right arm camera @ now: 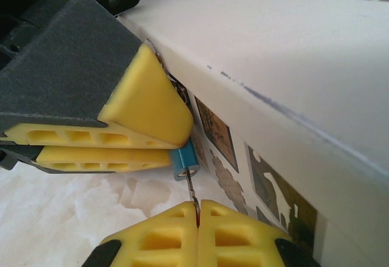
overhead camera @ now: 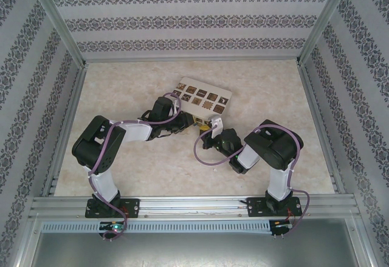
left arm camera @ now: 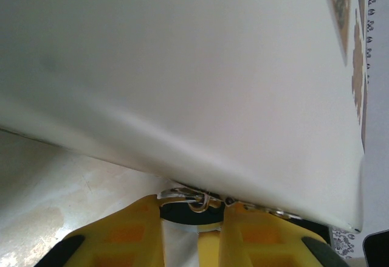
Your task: Unlock a padlock with a key
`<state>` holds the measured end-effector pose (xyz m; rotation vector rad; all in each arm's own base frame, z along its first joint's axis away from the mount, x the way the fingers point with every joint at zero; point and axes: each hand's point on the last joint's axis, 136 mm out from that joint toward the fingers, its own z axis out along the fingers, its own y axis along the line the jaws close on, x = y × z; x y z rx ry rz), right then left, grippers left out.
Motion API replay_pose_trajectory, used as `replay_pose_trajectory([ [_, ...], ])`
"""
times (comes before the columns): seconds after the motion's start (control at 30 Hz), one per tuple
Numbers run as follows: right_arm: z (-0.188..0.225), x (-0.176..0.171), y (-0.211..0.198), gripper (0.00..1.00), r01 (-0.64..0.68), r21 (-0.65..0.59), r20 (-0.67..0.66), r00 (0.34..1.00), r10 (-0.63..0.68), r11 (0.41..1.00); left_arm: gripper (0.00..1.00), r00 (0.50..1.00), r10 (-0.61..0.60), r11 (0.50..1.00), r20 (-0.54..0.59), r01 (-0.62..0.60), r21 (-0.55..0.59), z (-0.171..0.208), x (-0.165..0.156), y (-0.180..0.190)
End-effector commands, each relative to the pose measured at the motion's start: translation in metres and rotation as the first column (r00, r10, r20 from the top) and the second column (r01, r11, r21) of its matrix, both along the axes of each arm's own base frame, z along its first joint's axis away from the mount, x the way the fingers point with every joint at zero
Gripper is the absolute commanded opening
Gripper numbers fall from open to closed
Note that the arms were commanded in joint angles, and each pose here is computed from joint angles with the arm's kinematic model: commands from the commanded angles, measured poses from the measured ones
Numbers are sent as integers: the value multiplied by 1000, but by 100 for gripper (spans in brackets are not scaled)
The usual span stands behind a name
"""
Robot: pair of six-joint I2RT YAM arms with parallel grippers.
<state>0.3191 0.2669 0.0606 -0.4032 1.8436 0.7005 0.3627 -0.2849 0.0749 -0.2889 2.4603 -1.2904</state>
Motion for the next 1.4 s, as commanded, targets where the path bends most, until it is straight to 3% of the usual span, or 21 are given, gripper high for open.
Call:
replay_pose_trajectory([
  [0.0, 28, 10, 8, 0, -16, 43, 89, 996, 12, 999, 21, 999, -47, 997, 26, 49, -65, 28, -1, -14],
  [0.4, 35, 26, 19, 0, -37, -30, 194, 980, 42, 999, 21, 997, -68, 995, 26, 70, -73, 35, -5, -16],
  [1.0, 53, 43, 19, 0, -180, 42, 209, 964, 168, 983, 21, 993, -119, 989, 20, 120, -86, 42, -13, -22],
  [1.37, 52, 46, 16, 0, -198, 62, 193, 964, 183, 978, 21, 990, -140, 987, 2, 139, -77, 37, -20, -22],
])
